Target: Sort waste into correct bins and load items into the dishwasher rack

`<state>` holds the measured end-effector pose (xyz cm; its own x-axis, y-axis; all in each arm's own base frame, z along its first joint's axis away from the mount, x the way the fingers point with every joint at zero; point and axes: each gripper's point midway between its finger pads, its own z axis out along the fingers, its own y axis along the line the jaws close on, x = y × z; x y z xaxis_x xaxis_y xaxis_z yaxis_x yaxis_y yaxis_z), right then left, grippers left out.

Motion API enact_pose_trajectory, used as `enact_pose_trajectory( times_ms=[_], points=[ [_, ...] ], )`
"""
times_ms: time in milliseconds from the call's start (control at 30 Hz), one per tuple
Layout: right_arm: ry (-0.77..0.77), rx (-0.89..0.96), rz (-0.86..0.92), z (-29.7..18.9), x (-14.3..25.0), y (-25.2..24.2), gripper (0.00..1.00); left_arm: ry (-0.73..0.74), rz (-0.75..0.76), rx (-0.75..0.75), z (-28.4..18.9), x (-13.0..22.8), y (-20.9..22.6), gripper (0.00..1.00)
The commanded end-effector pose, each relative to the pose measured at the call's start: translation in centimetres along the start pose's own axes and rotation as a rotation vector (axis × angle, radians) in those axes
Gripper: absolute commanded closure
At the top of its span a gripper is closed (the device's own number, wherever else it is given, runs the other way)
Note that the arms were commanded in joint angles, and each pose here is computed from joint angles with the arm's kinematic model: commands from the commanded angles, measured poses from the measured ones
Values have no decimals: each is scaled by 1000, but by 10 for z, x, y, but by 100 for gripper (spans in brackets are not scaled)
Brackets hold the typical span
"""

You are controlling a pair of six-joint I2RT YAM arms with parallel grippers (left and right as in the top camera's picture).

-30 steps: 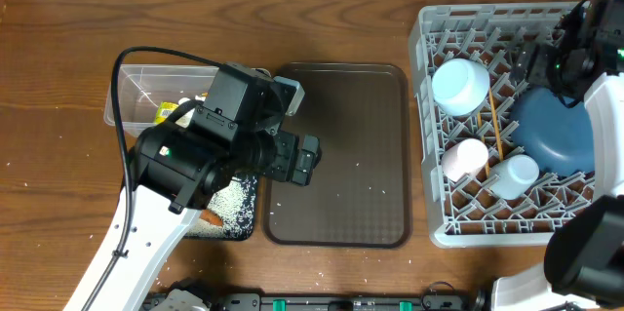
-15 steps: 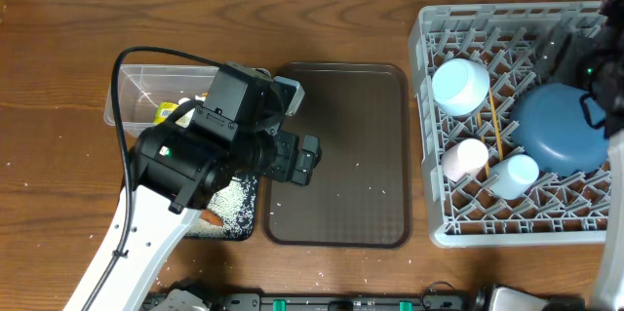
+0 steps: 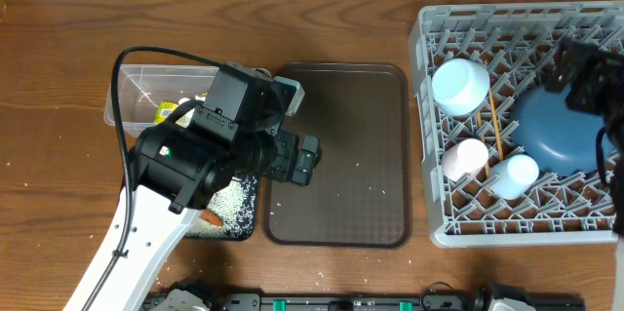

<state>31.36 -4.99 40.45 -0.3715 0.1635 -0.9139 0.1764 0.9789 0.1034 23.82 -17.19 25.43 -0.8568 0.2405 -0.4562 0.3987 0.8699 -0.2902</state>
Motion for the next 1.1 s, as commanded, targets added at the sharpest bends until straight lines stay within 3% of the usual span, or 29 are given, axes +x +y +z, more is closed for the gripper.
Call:
enact_pose_trajectory(
  times_ms=[0,333,667,900,1067],
  points=[
    [-71,-64,-41,-30,-10,21,1,6,-1,-14,2,1,3,0],
    [-320,-252,-81,-144,-24,55,1,6,-1,-14,2,1,3,0],
    [-465,-336,-80,-210,-21,52,1,6,-1,-14,2,1,3,0],
    [-454,-334,-81,-238,9,39,1,6,-1,-14,2,1,3,0],
    [-327,-318,-95,-234,48,31,1,6,-1,-14,2,1,3,0]
  ],
)
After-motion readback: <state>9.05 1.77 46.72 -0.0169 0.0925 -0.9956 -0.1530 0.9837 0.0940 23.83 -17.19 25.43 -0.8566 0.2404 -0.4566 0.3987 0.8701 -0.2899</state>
